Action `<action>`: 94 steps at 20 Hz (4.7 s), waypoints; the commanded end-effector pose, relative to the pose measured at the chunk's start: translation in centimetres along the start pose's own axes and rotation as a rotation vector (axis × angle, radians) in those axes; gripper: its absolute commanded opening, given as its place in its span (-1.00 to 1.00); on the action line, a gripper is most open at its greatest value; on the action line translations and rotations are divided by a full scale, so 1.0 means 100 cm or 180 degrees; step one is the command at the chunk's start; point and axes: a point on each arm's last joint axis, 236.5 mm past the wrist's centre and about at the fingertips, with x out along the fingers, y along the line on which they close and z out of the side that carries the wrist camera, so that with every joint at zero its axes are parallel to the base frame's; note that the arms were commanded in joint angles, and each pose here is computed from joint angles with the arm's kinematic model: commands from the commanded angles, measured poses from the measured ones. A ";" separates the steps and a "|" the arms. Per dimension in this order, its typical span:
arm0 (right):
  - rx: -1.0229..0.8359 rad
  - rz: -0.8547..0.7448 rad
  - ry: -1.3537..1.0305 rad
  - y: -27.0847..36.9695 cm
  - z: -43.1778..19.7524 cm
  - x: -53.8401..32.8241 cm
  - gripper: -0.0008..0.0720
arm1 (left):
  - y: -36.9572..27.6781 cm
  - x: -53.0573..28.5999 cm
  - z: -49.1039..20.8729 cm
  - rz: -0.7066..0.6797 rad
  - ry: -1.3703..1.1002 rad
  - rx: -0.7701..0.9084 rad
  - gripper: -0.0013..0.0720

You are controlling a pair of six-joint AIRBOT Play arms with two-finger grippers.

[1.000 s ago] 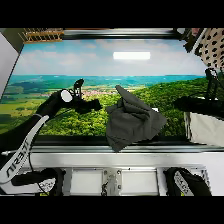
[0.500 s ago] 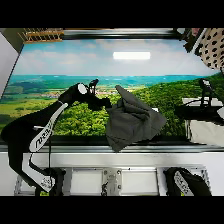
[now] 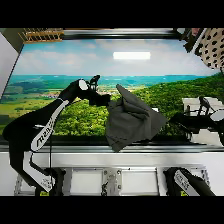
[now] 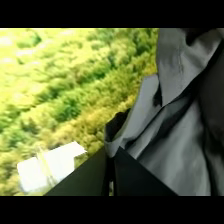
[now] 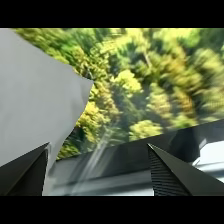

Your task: Fold the clothes and pants, and hang the long-sleeved shirts on hangers.

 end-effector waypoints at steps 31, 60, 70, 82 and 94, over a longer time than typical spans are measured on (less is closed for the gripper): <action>-0.1704 0.0136 -0.1124 0.191 0.146 -0.146 -0.85 | 0.015 -0.196 -0.104 0.0474 -0.1070 0.0023 -0.95; 0.1058 0.0549 -0.0245 0.051 -0.075 0.068 0.45 | 0.067 -0.102 -0.091 0.0711 -0.0612 -0.0190 -0.95; 0.0332 0.0363 -0.0564 0.050 -0.048 0.057 -0.92 | 0.068 -0.106 -0.086 0.0724 -0.0684 -0.0185 -0.95; -0.1894 0.0863 -0.2714 0.230 0.019 -0.372 -0.92 | -0.118 -0.558 -0.065 0.0133 -0.4250 0.0830 -0.95; -0.1894 0.1586 -0.2852 0.233 -0.093 -0.460 -0.92 | -0.174 -0.662 -0.162 -0.0269 -0.5058 0.1067 -0.96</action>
